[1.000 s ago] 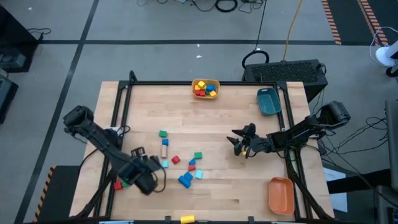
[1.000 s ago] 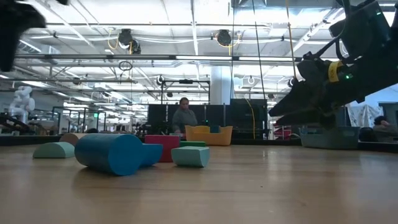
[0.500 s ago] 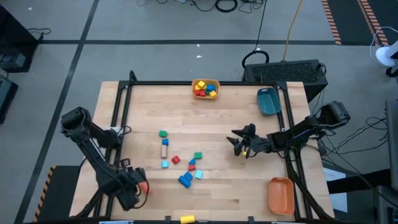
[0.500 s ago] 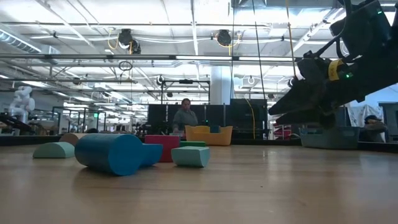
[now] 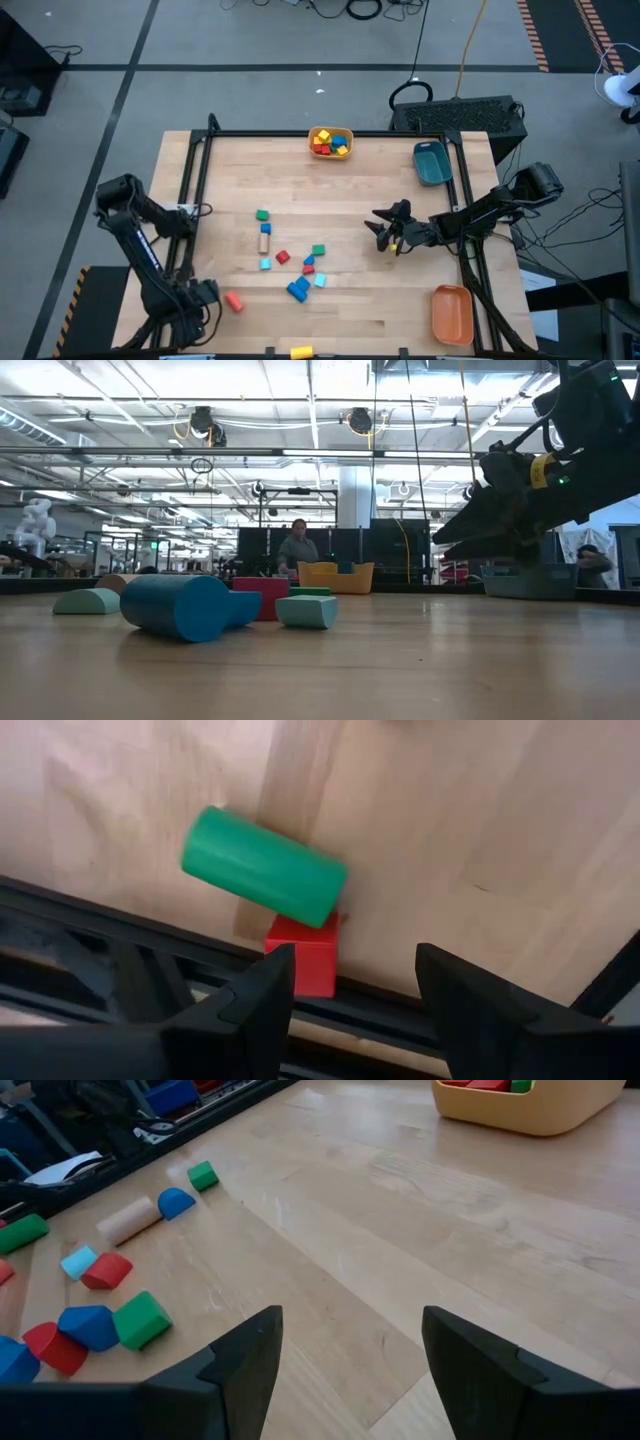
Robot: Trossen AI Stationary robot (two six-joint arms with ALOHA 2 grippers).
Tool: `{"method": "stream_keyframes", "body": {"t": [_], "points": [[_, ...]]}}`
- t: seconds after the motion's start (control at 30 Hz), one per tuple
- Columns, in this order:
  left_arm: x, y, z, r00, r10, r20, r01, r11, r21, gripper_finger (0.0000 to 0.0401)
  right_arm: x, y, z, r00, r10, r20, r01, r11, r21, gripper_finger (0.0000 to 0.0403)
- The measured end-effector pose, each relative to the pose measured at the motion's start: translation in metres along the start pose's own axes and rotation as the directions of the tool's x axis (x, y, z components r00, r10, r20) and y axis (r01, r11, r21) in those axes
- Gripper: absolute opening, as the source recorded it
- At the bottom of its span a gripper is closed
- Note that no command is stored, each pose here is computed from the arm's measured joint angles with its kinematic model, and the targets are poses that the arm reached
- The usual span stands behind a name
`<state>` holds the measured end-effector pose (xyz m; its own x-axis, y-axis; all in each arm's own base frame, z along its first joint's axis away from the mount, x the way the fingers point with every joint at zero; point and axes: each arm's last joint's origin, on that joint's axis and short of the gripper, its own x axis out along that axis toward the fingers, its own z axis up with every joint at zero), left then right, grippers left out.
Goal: Sort blocks by size
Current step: Put the red square block into the yellow bin
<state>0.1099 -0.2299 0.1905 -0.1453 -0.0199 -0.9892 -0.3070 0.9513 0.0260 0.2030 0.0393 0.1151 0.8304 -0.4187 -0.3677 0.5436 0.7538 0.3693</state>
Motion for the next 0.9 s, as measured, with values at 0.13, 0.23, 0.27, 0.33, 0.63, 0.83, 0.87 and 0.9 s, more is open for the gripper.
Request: {"method": "stream_keyframes", "body": {"t": [0.13,0.23,0.27,0.33,0.63,0.83,0.87,0.9], "points": [[0.009,0.004,-0.002,1.0,0.013,-0.001,-0.013,1.0,-0.007,0.021,0.0,0.0,0.0,1.0,-0.001,0.0,0.001,1.0,0.008,0.0228],[0.017,0.009,-0.003,0.999,0.039,-0.024,-0.04,0.999,-0.029,0.021,0.0,0.0,0.0,1.0,-0.001,0.001,0.001,1.0,0.011,0.0228],[0.019,0.011,-0.003,0.998,0.048,-0.035,-0.049,0.998,-0.034,0.021,0.0,0.0,0.0,1.0,-0.001,0.001,0.001,1.0,0.011,0.0228],[0.023,0.012,-0.003,0.998,0.041,-0.048,-0.043,0.998,-0.034,0.021,0.0,0.0,0.0,1.0,-0.001,0.001,0.001,1.0,0.011,0.0228],[0.032,0.017,-0.003,0.997,0.053,-0.053,-0.054,0.998,-0.022,0.021,0.0,0.0,0.0,1.0,-0.001,0.001,0.001,1.0,0.01,0.0228],[0.036,0.018,-0.003,0.997,0.041,-0.07,-0.04,0.999,0.015,0.021,0.0,0.0,0.0,1.0,-0.001,0.001,0.001,1.0,0.008,0.0228],[0.036,0.017,-0.003,0.996,0.033,-0.079,-0.032,0.999,0.019,0.021,0.0,0.0,0.0,1.0,-0.001,0.001,0.001,1.0,0.008,0.0228],[0.036,0.017,-0.003,0.996,0.033,-0.087,-0.031,0.999,0.019,0.021,0.0,0.0,0.0,1.0,-0.001,0.001,0.001,1.0,0.007,0.0228]]}}
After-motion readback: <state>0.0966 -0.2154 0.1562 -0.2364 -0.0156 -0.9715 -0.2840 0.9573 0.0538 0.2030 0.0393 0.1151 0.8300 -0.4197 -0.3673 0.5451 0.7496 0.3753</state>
